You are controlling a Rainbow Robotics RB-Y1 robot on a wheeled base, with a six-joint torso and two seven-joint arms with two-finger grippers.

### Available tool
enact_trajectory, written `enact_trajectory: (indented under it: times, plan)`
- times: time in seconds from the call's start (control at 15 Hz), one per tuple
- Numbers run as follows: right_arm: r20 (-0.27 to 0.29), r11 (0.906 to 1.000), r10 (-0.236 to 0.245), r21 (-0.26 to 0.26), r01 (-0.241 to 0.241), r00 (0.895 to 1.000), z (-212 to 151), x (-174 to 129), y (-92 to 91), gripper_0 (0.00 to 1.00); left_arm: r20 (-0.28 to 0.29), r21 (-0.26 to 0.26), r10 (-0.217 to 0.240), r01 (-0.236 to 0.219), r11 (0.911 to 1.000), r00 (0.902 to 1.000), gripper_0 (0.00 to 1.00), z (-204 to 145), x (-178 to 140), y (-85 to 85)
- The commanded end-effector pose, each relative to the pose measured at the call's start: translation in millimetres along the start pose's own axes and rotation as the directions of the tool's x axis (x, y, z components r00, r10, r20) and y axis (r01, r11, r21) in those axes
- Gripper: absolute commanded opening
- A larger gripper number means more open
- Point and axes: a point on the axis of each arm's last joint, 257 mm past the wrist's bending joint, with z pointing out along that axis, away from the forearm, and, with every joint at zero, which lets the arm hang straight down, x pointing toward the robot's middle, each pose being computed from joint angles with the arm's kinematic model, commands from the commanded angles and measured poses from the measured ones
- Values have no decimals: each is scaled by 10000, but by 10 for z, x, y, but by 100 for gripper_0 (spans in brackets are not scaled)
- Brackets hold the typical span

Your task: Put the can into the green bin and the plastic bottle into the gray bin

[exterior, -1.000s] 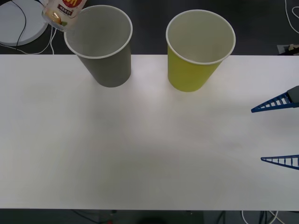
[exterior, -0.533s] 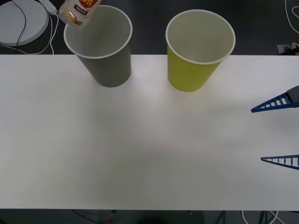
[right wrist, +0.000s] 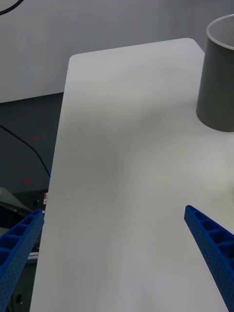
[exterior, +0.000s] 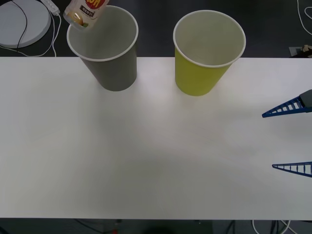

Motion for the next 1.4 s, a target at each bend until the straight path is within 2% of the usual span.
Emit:
enact_trajectory:
  times: [0.07, 1.4]
  plan:
    - [0, 10000, 0, 0, 0, 10000, 0, 0, 0, 100, -5, -14, 91, -91, 10000, 10000, 100, -1, -1, 1]
    - [0, 10000, 0, 0, 0, 10000, 0, 0, 0, 100, 85, 106, 148, -149, 9998, 9999, 100, 8, -11, -23]
